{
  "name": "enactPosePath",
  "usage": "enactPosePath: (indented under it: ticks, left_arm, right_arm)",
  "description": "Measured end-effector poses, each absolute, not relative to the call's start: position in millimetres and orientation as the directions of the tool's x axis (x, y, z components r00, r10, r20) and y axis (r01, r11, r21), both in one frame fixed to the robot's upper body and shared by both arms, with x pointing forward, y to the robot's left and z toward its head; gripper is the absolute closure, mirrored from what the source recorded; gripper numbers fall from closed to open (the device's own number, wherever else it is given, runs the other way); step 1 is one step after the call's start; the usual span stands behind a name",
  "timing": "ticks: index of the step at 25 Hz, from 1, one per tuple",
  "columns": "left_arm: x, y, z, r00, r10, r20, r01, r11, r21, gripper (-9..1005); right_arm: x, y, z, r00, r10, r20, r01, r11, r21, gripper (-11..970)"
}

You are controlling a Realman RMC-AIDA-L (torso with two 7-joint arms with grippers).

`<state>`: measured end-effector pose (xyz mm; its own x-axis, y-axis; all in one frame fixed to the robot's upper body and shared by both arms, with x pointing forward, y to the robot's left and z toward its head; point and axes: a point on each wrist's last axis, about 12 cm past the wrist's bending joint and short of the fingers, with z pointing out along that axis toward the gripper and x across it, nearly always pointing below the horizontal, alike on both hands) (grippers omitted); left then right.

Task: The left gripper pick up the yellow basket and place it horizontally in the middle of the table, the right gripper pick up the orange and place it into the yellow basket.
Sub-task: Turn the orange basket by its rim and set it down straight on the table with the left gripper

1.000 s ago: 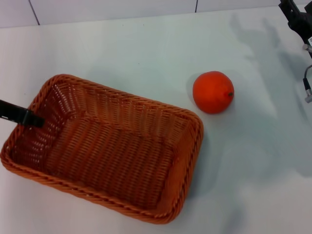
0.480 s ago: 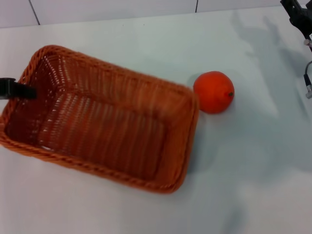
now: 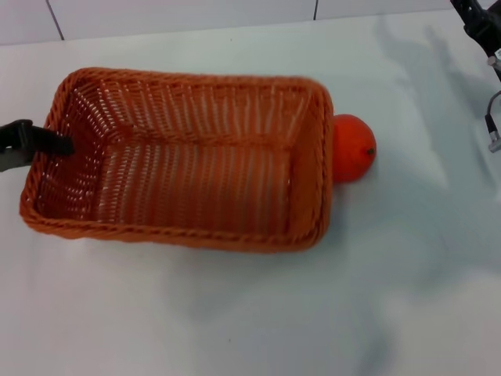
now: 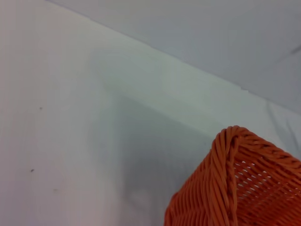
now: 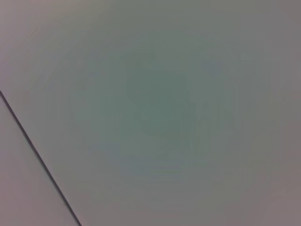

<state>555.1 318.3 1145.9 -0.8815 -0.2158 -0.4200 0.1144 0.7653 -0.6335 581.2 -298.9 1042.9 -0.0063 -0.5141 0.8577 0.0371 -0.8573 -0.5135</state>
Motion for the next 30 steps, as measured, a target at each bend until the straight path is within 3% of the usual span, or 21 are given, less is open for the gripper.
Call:
enactPosePath:
  ticks: [8,30]
  left_arm:
    - [550.7,314.7,1125.0,-0.854,-0.346,-0.389,0.062,0.675,-0.736,825]
    - [523.8,330.6,1106.1,-0.833,-0.438,-0.338,-0.022,0.636,-0.771,695]
  right_arm:
    - [584.7,-295.9,1043.2,0.011,-0.53,0.848,0.039,-0.847,-0.53,35]
    - [585.5,-300.7,1041.5,0.02,-0.527,0.85,0.012,-0.85,-0.527,35]
